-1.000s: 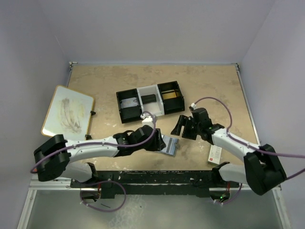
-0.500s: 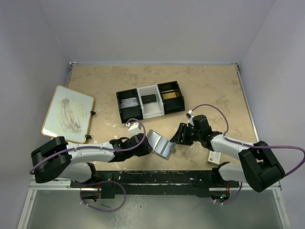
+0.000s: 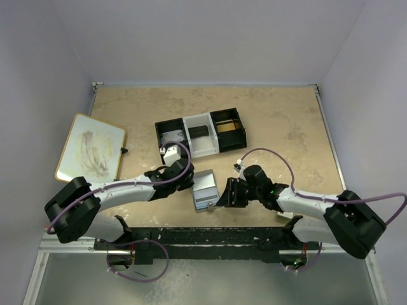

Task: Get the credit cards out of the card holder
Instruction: Remove the credit card from the card holder.

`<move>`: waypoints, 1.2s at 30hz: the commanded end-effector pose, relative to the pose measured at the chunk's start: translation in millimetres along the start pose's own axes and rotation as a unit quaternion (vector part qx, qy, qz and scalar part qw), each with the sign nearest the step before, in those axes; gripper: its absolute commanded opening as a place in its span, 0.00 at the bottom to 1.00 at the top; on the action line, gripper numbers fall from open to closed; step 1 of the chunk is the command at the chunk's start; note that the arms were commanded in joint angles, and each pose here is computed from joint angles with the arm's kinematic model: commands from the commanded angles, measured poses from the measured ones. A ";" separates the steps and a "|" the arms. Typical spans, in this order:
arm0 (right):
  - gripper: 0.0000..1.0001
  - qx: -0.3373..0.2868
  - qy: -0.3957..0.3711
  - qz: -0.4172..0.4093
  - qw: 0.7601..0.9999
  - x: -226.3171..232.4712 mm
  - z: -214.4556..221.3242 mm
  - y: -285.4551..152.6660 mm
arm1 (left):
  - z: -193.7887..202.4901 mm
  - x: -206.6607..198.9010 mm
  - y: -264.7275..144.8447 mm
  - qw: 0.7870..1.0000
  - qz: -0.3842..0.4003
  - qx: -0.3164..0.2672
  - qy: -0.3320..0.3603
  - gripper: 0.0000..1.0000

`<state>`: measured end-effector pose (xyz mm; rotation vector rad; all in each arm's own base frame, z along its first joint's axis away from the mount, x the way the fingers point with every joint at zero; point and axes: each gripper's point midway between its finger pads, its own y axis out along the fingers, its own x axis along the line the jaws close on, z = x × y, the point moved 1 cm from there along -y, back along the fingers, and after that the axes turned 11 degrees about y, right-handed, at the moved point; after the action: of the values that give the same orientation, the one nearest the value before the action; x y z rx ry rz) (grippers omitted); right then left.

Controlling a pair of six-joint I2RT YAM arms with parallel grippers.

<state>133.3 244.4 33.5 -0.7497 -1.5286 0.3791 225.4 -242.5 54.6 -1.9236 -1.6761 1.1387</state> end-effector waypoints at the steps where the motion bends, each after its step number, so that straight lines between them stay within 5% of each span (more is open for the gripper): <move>1: 0.52 -0.062 -0.026 0.037 0.997 13.8 -28.3 -16.2 | -8.8 8.6 -7.4 0.998 -0.030 -0.002 0.048 0.18; 5: 0.53 -0.106 -0.107 0.022 0.988 47.8 -62.6 -24.5 | 0.0 9.8 -19.8 1.000 0.001 0.009 0.023 0.21; 11: 0.49 -0.048 -0.253 -0.039 0.966 94.6 -81.8 4.9 | 22.1 13.1 -34.4 0.998 0.050 0.041 -0.010 0.28; 16: 0.48 0.018 -0.297 -0.051 0.953 89.7 -79.1 37.4 | 31.9 3.8 -43.9 0.994 0.087 0.068 -0.009 0.30; 21: 0.47 0.060 -0.274 -0.009 0.960 55.2 -70.6 57.6 | 46.4 -18.3 -54.5 0.985 0.142 0.102 0.001 0.31; 29: 0.47 0.001 -0.142 0.112 0.984 -7.3 -68.8 44.8 | 81.2 -32.0 -64.1 0.981 0.136 0.129 0.041 0.34; 36: 0.45 -0.047 -0.040 0.067 0.996 -15.2 -43.7 23.6 | 65.3 -34.4 -70.6 0.987 0.133 0.079 -0.038 0.37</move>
<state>199.8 267.3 31.1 -0.8171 -1.7575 0.5066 113.7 -265.7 50.3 -1.9950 -1.2127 1.2754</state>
